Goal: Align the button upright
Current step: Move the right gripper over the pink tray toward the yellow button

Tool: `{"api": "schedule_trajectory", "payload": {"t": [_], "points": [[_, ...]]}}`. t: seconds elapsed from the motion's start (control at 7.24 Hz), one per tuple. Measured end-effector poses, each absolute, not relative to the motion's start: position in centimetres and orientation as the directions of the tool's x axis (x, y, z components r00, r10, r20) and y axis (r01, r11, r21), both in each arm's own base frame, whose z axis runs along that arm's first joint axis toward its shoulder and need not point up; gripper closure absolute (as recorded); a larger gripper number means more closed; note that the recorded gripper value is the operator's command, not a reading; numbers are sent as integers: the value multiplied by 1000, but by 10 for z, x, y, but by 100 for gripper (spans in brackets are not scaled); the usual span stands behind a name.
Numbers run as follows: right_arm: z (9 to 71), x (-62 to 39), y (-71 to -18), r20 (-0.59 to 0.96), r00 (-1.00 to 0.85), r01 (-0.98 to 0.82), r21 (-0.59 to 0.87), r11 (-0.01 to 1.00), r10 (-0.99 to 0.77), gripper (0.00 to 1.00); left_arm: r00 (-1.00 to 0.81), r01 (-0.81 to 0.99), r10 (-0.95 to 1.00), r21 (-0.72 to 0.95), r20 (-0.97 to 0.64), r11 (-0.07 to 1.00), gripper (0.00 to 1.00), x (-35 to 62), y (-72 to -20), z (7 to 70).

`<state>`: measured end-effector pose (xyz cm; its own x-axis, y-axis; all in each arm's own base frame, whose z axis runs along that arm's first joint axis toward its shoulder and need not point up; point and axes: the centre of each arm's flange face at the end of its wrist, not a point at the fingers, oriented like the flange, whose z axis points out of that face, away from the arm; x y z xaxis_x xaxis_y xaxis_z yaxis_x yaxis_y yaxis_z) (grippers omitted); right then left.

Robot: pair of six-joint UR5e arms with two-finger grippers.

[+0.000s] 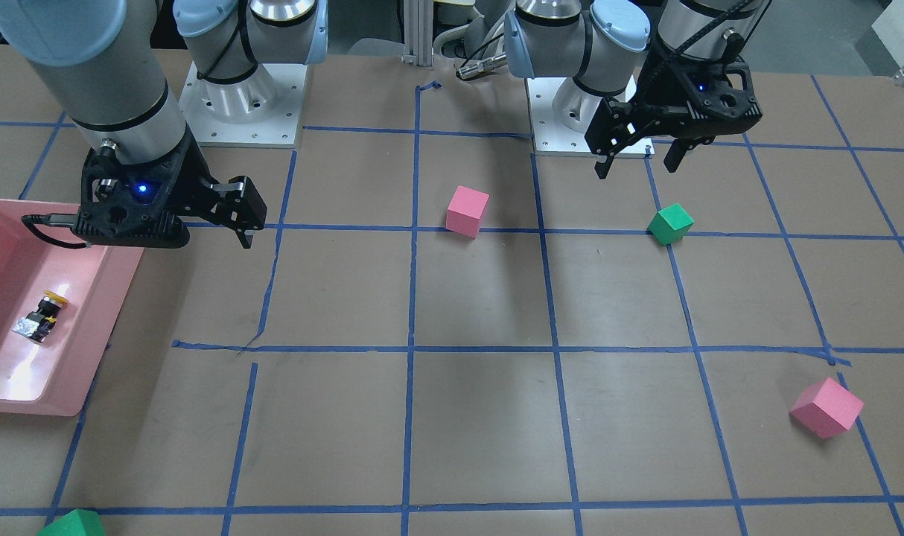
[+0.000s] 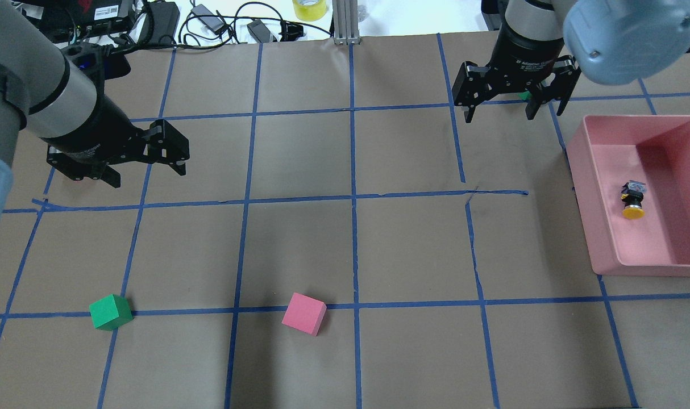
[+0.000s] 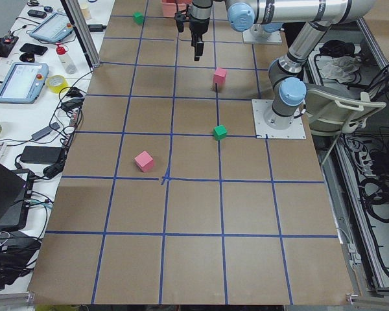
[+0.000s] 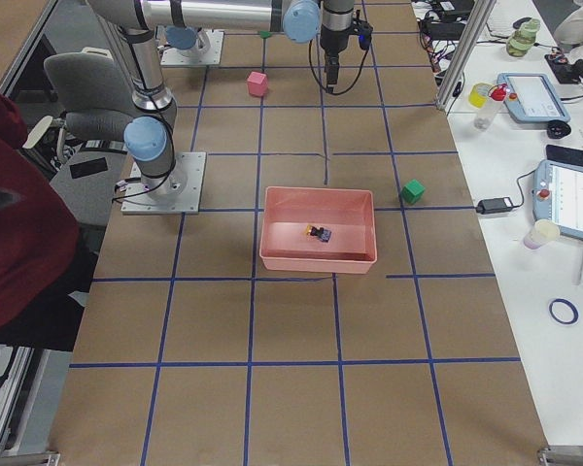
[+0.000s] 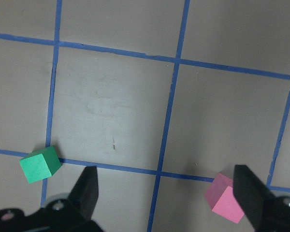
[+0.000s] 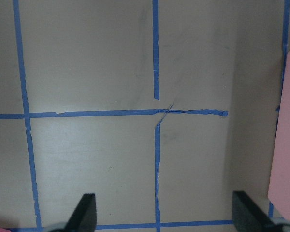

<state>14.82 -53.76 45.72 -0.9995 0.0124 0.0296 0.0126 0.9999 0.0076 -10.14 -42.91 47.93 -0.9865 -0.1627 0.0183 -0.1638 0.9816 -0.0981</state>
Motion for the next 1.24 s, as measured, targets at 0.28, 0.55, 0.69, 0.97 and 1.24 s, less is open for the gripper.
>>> {"api": "schedule_trajectory", "payload": {"t": [0.28,0.55,0.69,0.97,1.24], "points": [[460,148,-537,29,-999,13,2,1000,13,0,-988,-154,-150,-99,48,983,0,-103,-432,481],[461,147,-536,29,-999,15,1,1000,15,0,-991,-128,-123,-99,56,987,0,-103,-433,481],[462,148,-535,30,-999,14,1,1000,14,0,-992,-120,-115,-99,55,988,0,-103,-433,480],[466,149,-532,29,-1000,11,1,1000,11,0,-993,-113,-109,-97,52,989,0,-102,-433,480],[465,148,-532,31,-999,13,5,1000,13,0,-994,-103,-99,-98,50,990,0,-102,-432,480]]}}
